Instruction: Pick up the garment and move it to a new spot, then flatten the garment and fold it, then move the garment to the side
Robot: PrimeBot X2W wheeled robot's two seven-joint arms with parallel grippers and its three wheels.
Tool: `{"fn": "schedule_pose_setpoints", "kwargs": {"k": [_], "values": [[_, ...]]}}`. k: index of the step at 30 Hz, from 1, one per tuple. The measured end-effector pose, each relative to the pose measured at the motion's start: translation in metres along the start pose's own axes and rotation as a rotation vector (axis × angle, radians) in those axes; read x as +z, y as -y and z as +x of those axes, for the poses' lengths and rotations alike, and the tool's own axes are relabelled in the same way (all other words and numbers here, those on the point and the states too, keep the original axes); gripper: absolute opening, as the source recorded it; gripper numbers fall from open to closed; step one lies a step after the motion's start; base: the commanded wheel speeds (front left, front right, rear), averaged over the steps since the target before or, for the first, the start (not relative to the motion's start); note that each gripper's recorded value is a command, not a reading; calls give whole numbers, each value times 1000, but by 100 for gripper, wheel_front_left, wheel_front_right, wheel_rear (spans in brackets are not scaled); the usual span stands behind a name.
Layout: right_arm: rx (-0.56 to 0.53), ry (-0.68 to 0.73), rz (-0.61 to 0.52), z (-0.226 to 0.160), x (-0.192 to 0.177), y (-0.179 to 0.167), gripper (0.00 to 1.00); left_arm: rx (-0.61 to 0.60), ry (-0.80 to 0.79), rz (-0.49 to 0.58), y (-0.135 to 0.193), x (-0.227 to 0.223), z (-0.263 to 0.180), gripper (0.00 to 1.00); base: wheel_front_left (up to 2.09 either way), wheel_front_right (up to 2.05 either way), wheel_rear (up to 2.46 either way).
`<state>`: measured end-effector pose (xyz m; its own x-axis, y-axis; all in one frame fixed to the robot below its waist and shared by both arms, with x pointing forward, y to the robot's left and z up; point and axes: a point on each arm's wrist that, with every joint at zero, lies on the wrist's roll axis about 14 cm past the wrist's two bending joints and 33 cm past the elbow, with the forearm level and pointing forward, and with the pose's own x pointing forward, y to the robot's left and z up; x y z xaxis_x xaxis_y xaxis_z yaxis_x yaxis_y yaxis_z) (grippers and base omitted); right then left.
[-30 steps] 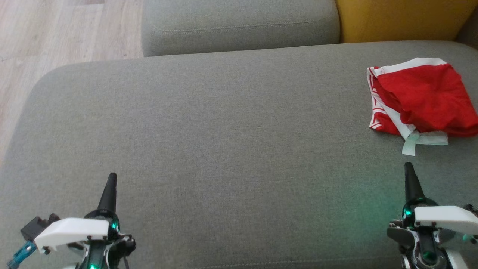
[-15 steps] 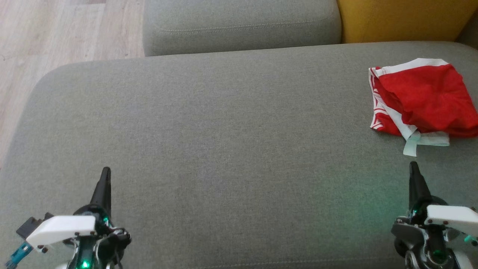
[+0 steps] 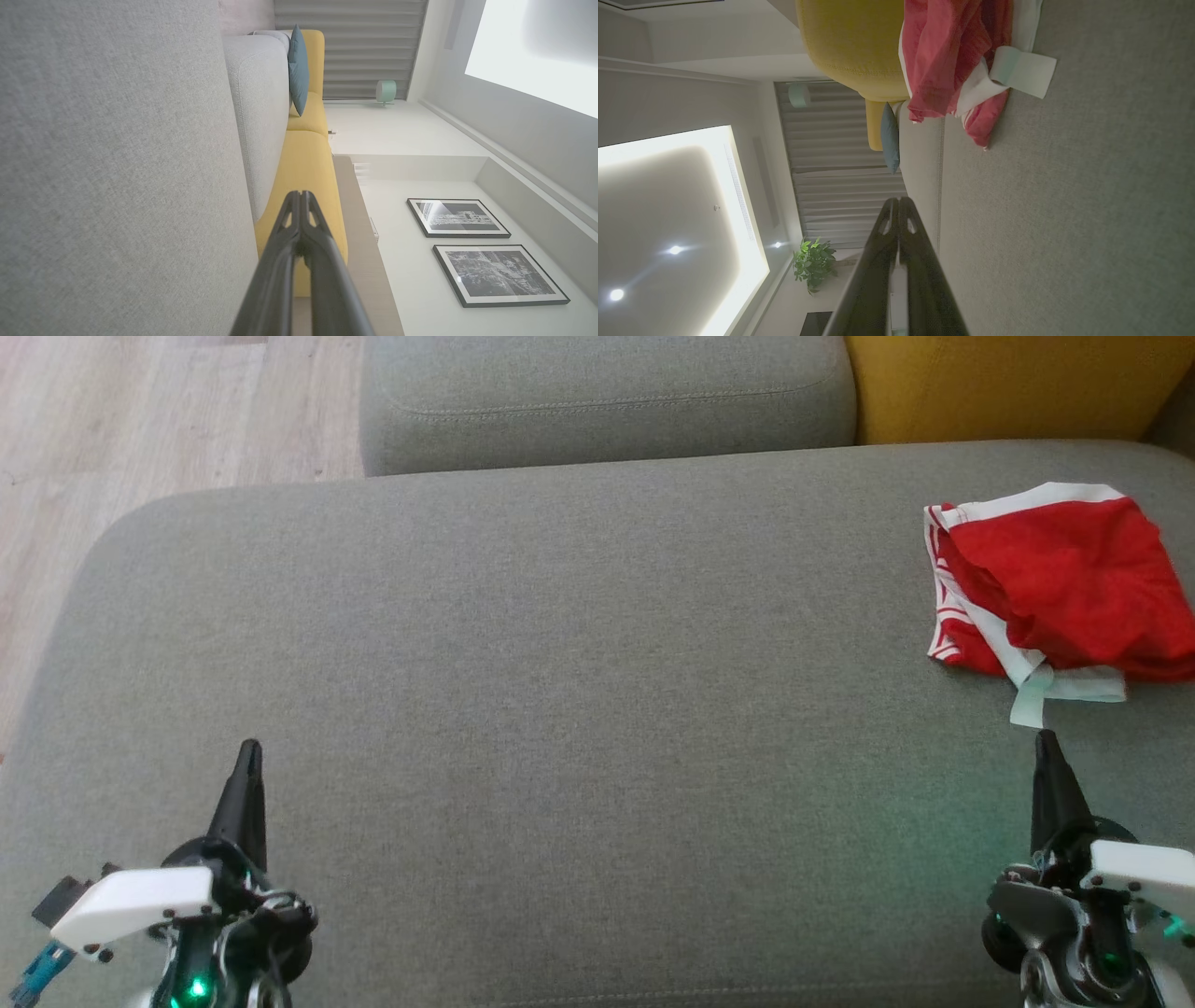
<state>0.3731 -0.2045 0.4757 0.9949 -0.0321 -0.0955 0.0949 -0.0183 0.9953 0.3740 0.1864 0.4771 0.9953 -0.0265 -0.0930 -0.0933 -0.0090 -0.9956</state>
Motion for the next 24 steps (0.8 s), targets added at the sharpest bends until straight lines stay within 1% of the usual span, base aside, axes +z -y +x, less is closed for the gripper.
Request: {"fn": "schedule_pose_setpoints", "kwargs": {"k": [24], "values": [[1, -3, 1, 0, 1, 0, 0, 0, -6, -2, 0, -1, 0, 0, 0, 0, 0]]}}
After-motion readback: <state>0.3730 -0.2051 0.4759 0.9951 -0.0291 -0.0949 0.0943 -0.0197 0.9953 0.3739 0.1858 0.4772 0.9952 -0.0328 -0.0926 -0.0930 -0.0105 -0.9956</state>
